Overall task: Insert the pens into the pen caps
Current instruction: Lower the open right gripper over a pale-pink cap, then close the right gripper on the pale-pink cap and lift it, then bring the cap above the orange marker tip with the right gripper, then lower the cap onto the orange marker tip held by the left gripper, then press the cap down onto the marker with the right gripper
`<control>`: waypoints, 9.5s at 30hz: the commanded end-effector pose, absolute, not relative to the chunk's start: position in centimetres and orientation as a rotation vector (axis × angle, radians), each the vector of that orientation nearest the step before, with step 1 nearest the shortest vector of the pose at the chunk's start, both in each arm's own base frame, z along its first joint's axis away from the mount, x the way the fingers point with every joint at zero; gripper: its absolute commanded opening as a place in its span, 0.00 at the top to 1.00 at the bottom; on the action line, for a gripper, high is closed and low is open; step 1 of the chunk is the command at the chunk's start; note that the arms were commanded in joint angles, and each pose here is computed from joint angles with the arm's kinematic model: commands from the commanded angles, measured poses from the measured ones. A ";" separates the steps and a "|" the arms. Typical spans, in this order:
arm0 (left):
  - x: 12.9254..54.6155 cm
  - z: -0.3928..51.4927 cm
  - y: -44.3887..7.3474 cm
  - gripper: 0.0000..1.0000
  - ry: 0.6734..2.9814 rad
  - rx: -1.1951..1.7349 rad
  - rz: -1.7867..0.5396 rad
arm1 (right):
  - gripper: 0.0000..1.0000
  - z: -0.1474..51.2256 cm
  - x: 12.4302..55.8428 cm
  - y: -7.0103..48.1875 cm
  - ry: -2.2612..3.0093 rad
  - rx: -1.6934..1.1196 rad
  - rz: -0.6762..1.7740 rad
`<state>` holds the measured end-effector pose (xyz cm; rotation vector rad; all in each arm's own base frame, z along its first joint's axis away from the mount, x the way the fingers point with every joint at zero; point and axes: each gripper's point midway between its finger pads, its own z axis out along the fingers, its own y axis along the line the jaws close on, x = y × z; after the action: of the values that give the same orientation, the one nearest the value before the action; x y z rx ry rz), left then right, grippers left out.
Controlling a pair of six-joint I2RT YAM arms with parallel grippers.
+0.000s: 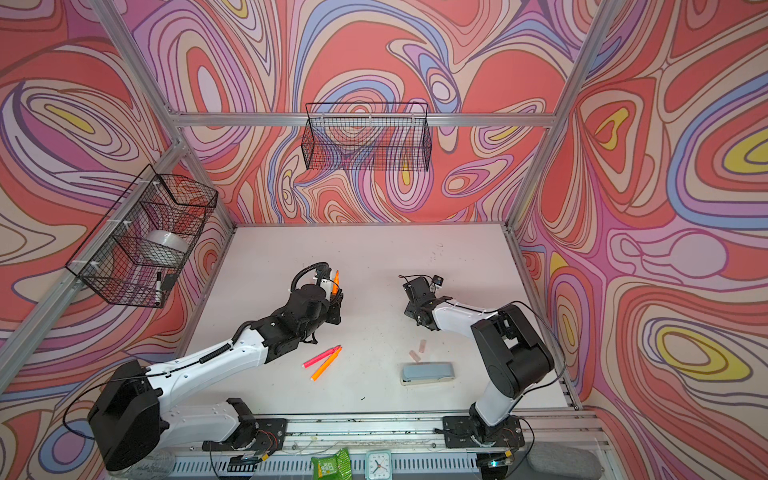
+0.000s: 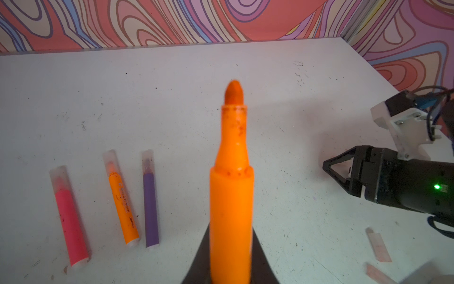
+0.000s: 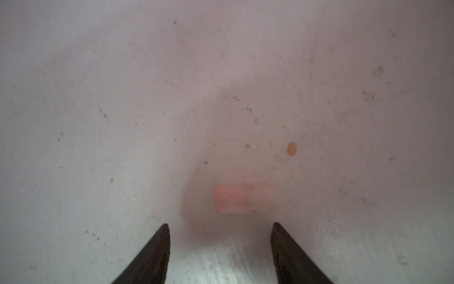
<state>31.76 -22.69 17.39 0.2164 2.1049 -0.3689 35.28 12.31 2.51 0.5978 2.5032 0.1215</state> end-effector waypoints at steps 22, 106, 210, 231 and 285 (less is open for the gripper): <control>31.4 18.1 -22.6 1.00 2.098 0.211 -0.393 | 0.37 -2.2 37.8 12.4 2.600 0.609 -0.001; 27.5 19.3 -30.3 1.00 2.012 0.531 -0.903 | 0.95 27.5 36.8 24.2 1.808 0.347 0.921; 23.5 22.6 -30.2 1.00 1.726 0.742 -0.734 | 0.47 32.4 27.9 27.5 1.837 0.143 0.993; 23.6 22.6 -30.2 1.00 1.728 0.741 -0.685 | 0.69 31.1 28.9 30.2 1.930 0.078 1.003; 26.0 36.8 -27.1 1.00 1.630 0.594 -0.851 | 1.00 25.0 21.5 34.2 2.083 -0.222 1.244</control>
<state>19.77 -29.74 28.57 0.8479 1.8939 -1.1262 25.26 31.52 36.31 -0.1057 1.6358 1.2955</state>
